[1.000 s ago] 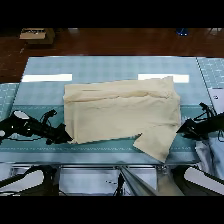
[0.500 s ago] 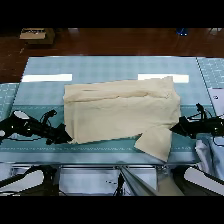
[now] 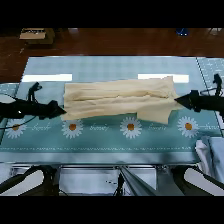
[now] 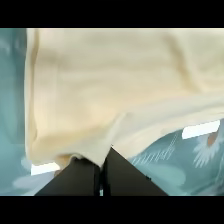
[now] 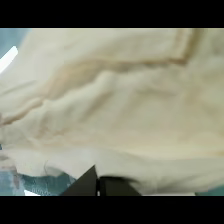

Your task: Fold the shirts.

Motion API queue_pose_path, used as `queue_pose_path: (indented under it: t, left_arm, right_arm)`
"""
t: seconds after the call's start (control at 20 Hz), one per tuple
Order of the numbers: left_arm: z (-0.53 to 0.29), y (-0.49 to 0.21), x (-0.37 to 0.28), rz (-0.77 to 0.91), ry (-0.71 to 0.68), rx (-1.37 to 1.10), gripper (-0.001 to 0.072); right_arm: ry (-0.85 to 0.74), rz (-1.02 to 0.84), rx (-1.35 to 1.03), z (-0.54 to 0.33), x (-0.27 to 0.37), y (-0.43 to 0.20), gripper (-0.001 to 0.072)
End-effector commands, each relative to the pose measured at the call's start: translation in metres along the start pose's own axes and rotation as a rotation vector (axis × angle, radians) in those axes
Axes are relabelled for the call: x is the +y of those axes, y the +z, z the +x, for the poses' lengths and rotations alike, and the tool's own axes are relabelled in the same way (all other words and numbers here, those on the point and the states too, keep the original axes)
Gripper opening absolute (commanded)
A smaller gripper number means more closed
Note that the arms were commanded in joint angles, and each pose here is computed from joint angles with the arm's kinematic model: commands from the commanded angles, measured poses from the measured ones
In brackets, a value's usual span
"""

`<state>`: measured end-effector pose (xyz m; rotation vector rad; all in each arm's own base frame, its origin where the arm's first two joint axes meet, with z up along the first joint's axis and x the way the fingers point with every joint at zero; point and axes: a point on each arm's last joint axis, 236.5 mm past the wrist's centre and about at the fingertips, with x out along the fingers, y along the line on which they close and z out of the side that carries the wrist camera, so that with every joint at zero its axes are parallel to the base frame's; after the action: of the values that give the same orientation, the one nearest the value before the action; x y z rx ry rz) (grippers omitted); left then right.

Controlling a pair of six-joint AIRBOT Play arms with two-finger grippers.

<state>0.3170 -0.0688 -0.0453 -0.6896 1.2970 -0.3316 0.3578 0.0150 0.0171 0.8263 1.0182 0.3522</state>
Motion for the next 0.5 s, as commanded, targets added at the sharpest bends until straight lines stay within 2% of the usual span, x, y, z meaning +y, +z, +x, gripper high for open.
queue_pose_path:
  t: [0.0, 0.15, 0.45]
  left_arm:
    - [-0.029, 0.06, -0.05, 0.046, -0.101, -0.197, 0.0023]
    - [-0.037, 0.092, -0.048, 0.021, -0.072, -0.308, 0.0022]
    - [-0.005, 0.12, -0.025, -0.078, -0.081, -0.266, 0.0023]
  right_arm:
    - [0.025, -0.143, -0.194, 0.007, 0.065, 0.065, 0.0027]
    - [-0.038, -0.122, -0.32, 0.023, 0.057, 0.108, 0.0027]
    - [-0.083, -0.02, -0.261, 0.066, 0.006, 0.118, 0.0027]
